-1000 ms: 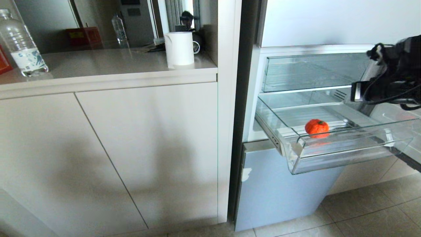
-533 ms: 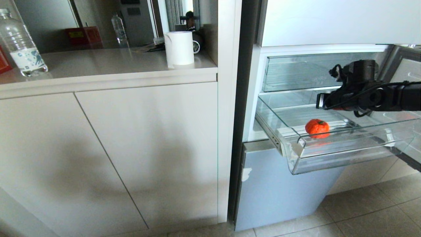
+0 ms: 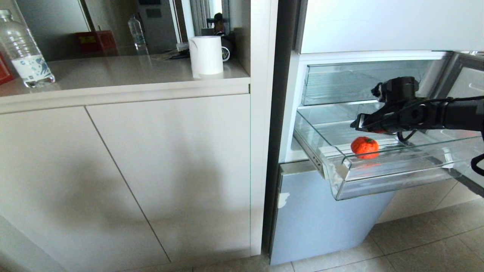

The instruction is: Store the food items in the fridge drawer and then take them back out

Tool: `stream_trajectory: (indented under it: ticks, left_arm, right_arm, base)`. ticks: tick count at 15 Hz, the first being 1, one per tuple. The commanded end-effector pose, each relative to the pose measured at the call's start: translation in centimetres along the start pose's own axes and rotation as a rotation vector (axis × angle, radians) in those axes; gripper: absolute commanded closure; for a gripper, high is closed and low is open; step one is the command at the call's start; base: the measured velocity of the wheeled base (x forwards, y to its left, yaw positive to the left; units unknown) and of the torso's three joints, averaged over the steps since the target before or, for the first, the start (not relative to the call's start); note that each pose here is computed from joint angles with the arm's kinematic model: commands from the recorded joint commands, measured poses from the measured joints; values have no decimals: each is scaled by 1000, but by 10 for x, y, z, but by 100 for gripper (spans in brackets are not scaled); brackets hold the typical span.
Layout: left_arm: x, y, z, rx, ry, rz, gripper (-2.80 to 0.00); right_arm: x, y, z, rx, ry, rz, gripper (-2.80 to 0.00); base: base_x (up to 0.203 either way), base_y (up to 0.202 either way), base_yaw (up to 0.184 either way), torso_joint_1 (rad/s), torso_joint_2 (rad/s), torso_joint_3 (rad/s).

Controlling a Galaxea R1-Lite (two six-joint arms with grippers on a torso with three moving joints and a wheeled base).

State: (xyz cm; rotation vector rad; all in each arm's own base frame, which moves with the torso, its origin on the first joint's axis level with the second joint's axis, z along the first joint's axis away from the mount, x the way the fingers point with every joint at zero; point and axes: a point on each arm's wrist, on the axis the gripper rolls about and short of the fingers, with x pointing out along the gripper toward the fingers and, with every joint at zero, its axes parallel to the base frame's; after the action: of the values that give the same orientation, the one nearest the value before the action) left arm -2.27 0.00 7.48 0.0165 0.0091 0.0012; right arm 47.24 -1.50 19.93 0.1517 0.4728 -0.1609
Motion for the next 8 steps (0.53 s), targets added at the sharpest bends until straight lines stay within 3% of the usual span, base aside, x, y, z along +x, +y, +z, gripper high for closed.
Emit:
stream_trajectory:
  ticks: [1,4,8]
  left_arm:
    - [0,0,0,0,2,0,0]
    - [0,0,0,0,2,2,0]
    - [0,0,0,0,2,0,0]
  right_arm:
    - [3,8,-6,-12,15,-30,-280]
    - [8,18,-14,-29,26,-93,-280]
    - [10,23,-19,-40,41,-108,-280]
  base:
    - [0,0,0,0,0,0]
    - [0,0,0,0,0,0]
    - [0,0,0,0,0,0]
